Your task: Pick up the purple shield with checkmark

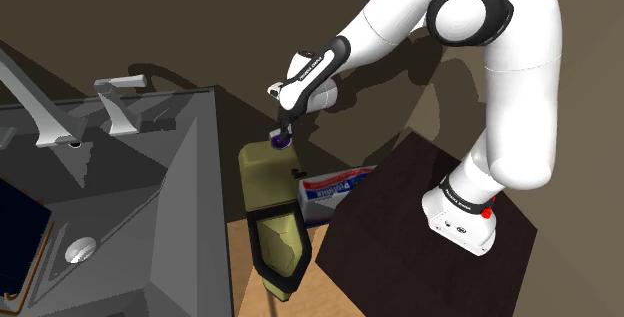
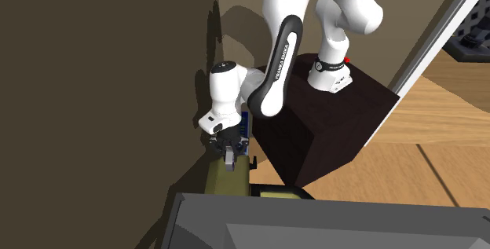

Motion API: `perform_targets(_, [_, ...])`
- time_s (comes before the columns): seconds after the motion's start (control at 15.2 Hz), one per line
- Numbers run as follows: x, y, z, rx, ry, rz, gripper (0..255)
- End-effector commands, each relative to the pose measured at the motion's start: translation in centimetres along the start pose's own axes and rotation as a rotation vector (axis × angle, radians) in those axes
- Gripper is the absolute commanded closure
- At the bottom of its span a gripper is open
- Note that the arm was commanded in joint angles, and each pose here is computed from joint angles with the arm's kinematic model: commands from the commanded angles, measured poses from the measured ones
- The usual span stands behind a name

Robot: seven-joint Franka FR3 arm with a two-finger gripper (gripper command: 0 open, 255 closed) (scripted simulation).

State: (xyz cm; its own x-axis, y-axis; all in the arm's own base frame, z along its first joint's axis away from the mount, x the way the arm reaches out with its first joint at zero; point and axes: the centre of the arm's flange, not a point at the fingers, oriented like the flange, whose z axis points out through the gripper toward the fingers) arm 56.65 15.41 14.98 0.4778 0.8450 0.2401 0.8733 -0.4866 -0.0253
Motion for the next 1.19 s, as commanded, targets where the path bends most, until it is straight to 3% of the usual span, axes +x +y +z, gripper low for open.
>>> perform_targets(0.0, [-0.1,0.1,0.1,0.0,-0.001,0.001,255])
perform_targets(1.12, [1.8,-0.2,-7.7,0.0,-0.001,0.001,255])
